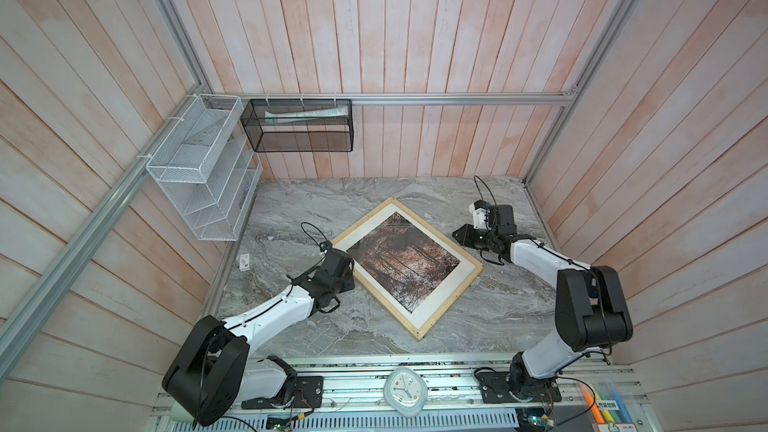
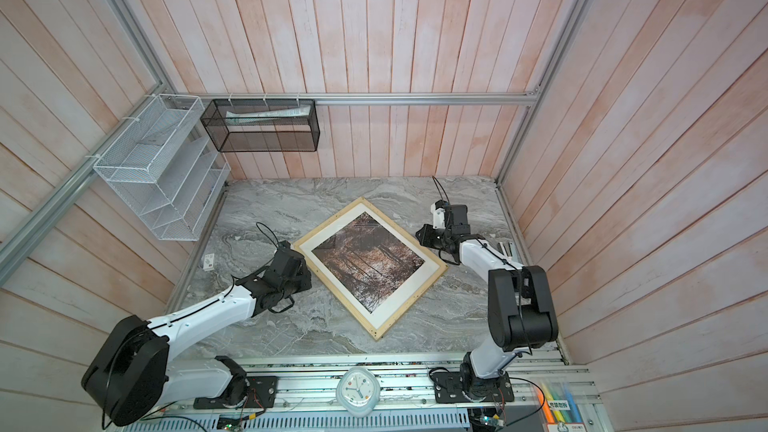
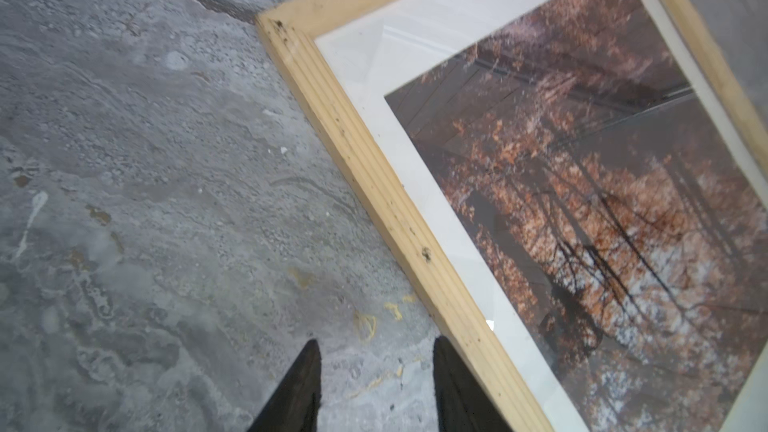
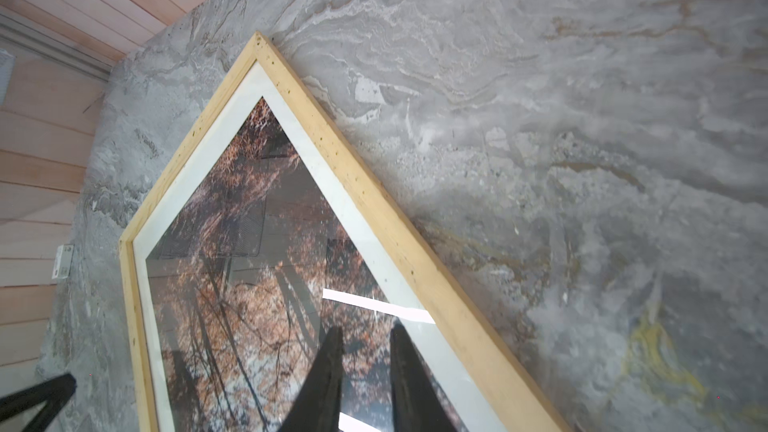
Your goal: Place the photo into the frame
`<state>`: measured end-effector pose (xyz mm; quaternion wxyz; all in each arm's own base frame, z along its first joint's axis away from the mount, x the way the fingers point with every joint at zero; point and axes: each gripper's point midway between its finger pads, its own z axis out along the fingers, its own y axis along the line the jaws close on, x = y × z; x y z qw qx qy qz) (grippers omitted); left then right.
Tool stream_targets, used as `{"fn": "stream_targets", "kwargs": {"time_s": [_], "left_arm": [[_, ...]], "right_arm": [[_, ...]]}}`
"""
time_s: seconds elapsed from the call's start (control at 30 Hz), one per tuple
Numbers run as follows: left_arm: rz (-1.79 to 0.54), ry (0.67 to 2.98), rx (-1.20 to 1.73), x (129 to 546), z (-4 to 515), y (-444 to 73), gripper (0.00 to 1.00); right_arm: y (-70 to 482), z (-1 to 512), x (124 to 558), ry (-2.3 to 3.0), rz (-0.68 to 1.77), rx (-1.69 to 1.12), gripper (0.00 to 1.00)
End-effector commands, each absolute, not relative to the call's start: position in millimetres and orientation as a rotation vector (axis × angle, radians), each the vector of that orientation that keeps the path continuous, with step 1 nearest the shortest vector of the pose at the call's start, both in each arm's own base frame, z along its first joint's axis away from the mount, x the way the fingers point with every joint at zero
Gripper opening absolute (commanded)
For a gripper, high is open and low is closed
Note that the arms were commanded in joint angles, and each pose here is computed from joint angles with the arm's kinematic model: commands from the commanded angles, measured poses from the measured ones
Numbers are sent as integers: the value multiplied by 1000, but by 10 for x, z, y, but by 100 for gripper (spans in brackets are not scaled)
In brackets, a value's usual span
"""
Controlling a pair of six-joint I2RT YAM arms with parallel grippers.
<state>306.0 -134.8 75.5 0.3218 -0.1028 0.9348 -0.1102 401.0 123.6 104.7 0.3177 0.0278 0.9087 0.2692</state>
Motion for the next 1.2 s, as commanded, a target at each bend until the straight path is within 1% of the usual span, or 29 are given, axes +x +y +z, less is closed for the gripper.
{"fn": "stream_targets", "kwargs": {"time_s": [0.0, 0.07, 0.13, 0.27, 0.33, 0.43, 0.57, 0.63, 0.87, 1.17], "left_arm": [[-380, 2362, -153, 3412, 991, -1406, 48], [-418, 2331, -145, 3595, 1061, -1363, 52], [-468, 2324, -136, 3779, 1087, -1344, 53], [-501, 2347, -133, 4118, 1076, -1272, 53], [-481, 2363, -122, 4273, 1039, -1237, 53], [-455, 2393, -119, 4466, 942, -1182, 52], [-474, 2423, -120, 4675, 791, -1142, 52], [-471, 2439, -134, 4753, 702, -1098, 52], [-496, 2451, -146, 4861, 575, -1061, 52], [-547, 2466, -145, 4823, 462, -1123, 52]], "right_arm": [[1215, 1145, 3803, 2325, 748, 112, 26], [1191, 1147, 3632, 2315, 758, 129, 28], [1167, 1137, 3462, 2306, 768, 145, 31], [1107, 1113, 3205, 2311, 755, 159, 36], [1098, 1097, 3079, 2304, 767, 167, 42], [1100, 1017, 2887, 2311, 799, 185, 47], [1082, 844, 2655, 2330, 824, 227, 50], [1069, 765, 2568, 2340, 828, 249, 52], [1124, 556, 2350, 2374, 912, 296, 53], [1130, 547, 2459, 2397, 900, 307, 53]]}}
